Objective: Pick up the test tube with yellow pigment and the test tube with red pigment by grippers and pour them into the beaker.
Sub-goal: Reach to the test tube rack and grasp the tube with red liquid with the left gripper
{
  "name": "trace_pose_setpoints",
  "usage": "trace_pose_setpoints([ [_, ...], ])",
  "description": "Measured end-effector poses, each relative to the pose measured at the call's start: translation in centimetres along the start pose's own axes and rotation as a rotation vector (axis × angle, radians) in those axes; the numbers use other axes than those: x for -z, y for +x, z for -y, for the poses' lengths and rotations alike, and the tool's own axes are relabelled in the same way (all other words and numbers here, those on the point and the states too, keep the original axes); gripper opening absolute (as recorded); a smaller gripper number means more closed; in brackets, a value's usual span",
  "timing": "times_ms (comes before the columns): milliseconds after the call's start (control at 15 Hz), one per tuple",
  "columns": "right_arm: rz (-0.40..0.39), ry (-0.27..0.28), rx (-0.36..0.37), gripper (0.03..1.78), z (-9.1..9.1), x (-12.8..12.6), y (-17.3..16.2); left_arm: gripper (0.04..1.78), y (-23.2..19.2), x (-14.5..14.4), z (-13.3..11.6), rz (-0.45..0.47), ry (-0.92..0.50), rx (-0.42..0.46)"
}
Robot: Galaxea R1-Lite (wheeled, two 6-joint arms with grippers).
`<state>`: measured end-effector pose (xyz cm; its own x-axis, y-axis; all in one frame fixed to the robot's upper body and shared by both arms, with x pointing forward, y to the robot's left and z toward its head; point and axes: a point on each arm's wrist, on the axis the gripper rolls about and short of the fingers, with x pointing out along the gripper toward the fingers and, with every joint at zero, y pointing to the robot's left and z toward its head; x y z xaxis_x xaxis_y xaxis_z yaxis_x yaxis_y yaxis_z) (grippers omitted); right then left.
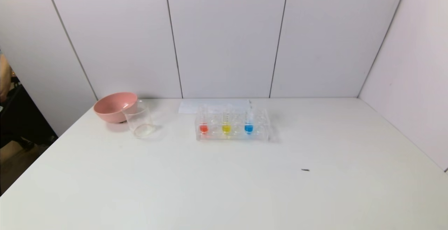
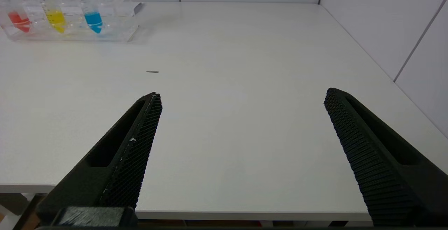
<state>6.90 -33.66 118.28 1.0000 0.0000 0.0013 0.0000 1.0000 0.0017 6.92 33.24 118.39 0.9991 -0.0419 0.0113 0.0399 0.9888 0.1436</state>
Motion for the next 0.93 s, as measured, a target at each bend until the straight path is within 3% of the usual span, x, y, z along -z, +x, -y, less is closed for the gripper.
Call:
trace_pose_setpoints([
  [933, 0.000, 0.000, 0.000, 1.70, 0.00, 0.00, 0.00, 1.76, -0.10, -0.43, -0.06, 0.019, -0.013, -0.002],
])
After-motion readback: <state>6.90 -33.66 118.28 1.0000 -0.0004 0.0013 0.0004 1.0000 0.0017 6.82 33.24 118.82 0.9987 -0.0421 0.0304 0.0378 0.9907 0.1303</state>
